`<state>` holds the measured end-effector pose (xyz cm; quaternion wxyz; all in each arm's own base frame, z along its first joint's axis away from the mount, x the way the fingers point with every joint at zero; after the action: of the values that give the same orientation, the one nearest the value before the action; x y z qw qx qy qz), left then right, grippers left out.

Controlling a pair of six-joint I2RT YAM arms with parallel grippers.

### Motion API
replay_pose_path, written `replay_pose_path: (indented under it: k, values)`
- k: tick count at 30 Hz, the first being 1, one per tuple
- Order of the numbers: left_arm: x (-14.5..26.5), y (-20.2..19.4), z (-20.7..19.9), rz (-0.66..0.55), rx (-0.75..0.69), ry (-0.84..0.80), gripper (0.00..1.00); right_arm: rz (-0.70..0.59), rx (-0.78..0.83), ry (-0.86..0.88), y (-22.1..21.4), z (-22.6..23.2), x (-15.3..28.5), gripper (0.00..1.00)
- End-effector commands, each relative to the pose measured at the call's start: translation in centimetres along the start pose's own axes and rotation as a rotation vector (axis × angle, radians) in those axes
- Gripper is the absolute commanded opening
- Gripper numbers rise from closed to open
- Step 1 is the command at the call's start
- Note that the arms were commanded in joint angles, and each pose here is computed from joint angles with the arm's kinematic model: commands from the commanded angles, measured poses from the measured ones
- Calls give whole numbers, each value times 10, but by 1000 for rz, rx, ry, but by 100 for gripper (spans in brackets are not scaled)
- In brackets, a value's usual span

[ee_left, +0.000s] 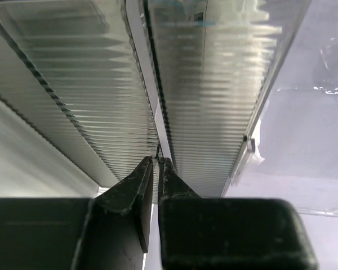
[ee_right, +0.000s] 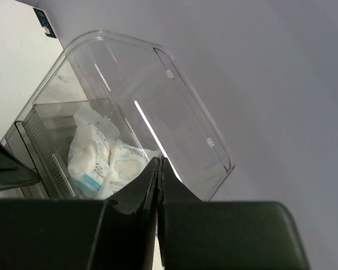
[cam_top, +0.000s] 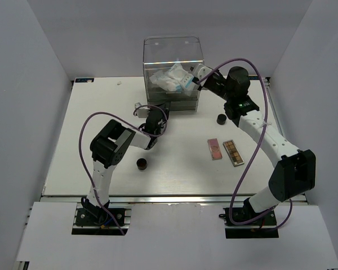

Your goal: Organize the makeup

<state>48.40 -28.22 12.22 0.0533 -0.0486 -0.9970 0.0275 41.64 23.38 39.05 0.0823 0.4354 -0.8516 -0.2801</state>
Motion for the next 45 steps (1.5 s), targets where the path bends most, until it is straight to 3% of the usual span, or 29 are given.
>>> replay_pose_path:
  k: [1, 13, 16, 21, 22, 24, 25, 29, 35, 41, 45]
  values:
    - [11, 14, -7, -21, -32, 1, 0, -39, 28, -48, 17, -14, 5, 2]
    - [53, 0, -18, 84, -39, -14, 0, 10, -79, -20, 6, -1, 8, 7]
    - [65, 1, -18, 92, -45, -4, 0, 43, -157, 0, -1, 9, 14, 15]
    - [80, 7, -12, 97, -66, 37, 2, 113, -302, 34, -13, 29, 29, 47]
    - [81, 8, -10, 98, -67, 45, 13, 119, -322, 35, -13, 30, 32, 56]
    - [83, 9, -8, 99, -67, 55, 27, 145, -367, 52, -19, 37, 39, 61]
    - [83, 8, -8, 106, -68, 55, 43, 163, -406, 66, -20, 41, 43, 64]
    - [83, 3, -9, 126, -98, 77, 65, 249, -566, 120, -38, 57, 64, 68]
    - [93, 6, -23, 142, -162, 85, 70, 485, -837, 121, -91, 85, 112, 70]
    - [115, 14, -21, 177, -310, 160, 73, 741, -945, 58, -149, 112, 141, 72]
    - [134, 28, -35, 167, -394, 167, 83, 937, -1066, 82, -189, 144, 144, 77]
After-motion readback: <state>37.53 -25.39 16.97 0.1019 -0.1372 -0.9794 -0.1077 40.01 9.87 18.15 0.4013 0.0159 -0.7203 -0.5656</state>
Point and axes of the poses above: each gripper's point midway between its finger pads, its own x axis back along the fingers, its own z axis along the line the jaws close on, y = z × x, the point moved 3 cm from there along x, back along the fingers, and after that the axes turned 9 degrees about x, right-handed, at the moved point
